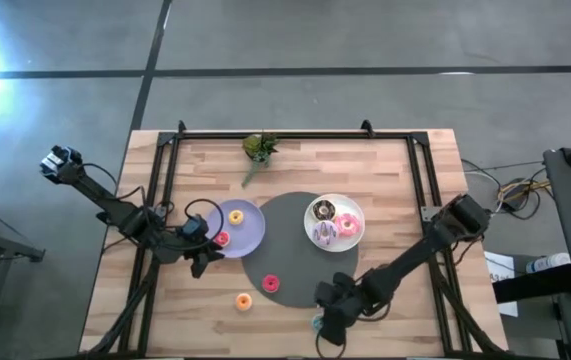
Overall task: Pick & Place donuts
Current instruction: Put the small blue donut on the purple plate
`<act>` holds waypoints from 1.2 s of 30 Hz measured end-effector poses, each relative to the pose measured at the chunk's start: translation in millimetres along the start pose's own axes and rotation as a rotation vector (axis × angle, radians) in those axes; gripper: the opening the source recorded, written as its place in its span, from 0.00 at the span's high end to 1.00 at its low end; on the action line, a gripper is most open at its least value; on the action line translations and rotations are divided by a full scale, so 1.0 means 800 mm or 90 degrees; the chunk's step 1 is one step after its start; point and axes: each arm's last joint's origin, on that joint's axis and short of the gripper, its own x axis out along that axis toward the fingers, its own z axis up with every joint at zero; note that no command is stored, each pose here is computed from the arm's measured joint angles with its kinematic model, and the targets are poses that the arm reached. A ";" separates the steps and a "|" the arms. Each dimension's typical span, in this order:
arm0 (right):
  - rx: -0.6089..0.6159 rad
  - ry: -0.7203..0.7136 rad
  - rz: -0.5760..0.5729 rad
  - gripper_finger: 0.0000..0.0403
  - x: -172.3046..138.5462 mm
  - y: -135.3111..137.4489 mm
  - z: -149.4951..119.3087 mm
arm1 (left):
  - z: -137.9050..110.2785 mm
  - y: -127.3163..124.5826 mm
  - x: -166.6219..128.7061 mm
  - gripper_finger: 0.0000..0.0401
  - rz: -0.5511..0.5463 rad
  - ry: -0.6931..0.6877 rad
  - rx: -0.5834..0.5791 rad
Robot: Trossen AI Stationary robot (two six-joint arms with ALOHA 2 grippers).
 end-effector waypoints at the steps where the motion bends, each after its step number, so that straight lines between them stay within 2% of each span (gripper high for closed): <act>1: -0.008 0.003 -0.002 0.53 0.004 0.002 0.000 | 0.000 0.000 0.000 0.69 0.000 0.000 -0.003; 10: -0.060 0.046 -0.062 0.53 0.019 0.021 -0.012 | 0.000 0.000 0.000 0.69 0.002 -0.003 0.003; 21: -0.038 0.048 -0.062 0.56 0.030 0.026 -0.016 | 0.000 0.001 0.000 0.69 0.006 -0.007 0.011; 25: -0.038 0.052 -0.065 0.64 0.033 0.024 -0.016 | 0.000 0.001 0.000 0.69 0.006 -0.007 0.013; 31: -0.009 0.043 -0.065 0.85 0.029 0.020 -0.006 | 0.000 0.001 0.000 0.69 0.008 -0.009 0.014; 34: 0.000 0.007 -0.063 0.95 0.015 0.016 0.012 | 0.000 0.001 0.000 0.69 0.008 -0.009 0.012; 36: 0.008 -0.027 -0.060 0.96 0.001 0.011 0.031 | 0.000 0.000 0.000 0.69 0.005 -0.008 -0.009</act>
